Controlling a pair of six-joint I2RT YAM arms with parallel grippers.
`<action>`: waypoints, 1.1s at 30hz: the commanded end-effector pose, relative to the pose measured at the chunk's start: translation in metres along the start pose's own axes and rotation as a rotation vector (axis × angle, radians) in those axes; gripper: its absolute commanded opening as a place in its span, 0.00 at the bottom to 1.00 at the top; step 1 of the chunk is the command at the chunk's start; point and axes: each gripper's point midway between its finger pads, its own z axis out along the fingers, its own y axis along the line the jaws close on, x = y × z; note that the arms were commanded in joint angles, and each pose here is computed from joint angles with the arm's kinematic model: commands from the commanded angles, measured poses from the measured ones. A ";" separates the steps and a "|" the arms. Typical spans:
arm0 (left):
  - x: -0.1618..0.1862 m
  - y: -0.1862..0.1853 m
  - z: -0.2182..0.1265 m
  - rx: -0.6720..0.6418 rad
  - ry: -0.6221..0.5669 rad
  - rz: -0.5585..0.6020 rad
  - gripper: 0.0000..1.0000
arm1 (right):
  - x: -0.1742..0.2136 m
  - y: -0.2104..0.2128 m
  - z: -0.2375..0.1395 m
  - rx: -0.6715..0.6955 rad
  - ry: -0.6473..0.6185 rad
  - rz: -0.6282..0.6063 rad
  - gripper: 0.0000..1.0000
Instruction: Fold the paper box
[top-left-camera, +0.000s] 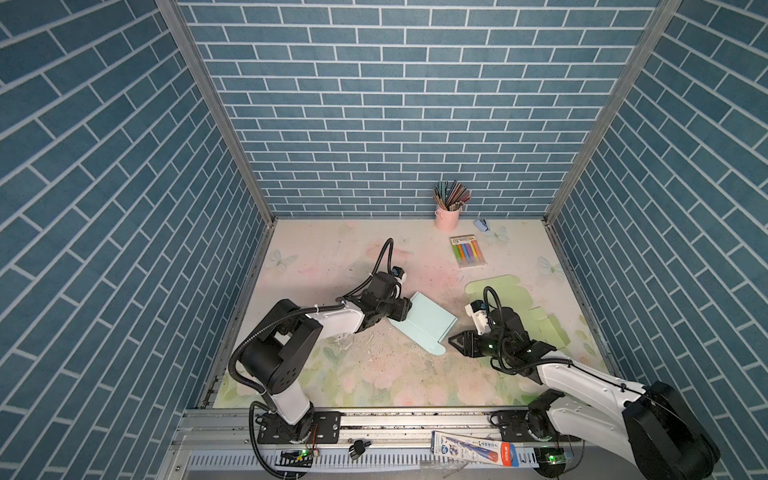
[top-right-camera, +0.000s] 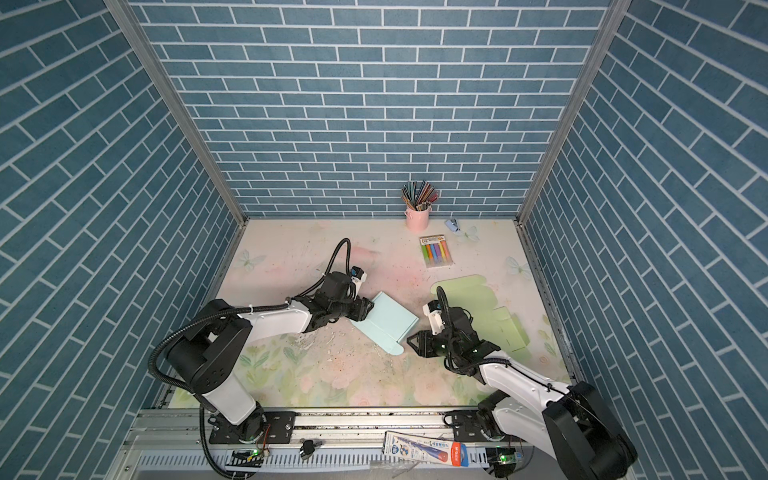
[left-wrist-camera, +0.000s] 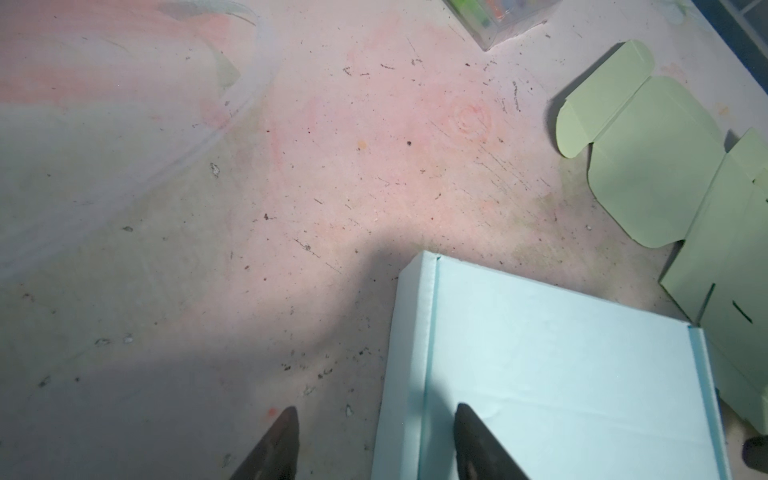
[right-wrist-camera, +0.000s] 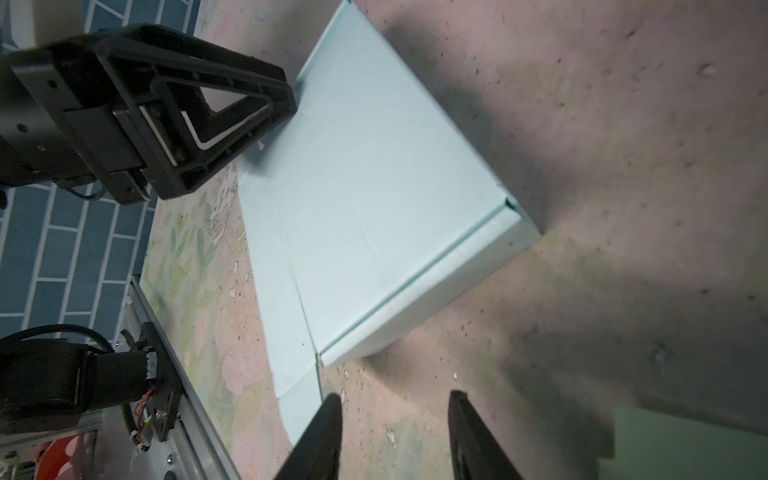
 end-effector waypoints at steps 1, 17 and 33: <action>0.018 0.008 -0.006 -0.029 0.044 0.007 0.50 | -0.020 0.020 0.001 -0.082 -0.034 0.011 0.40; 0.047 -0.002 -0.028 -0.013 0.036 -0.038 0.45 | -0.064 -0.001 0.037 -0.013 0.009 -0.127 0.36; 0.037 0.000 -0.052 -0.036 -0.034 -0.062 0.45 | -0.088 -0.012 0.028 0.099 -0.034 -0.241 0.38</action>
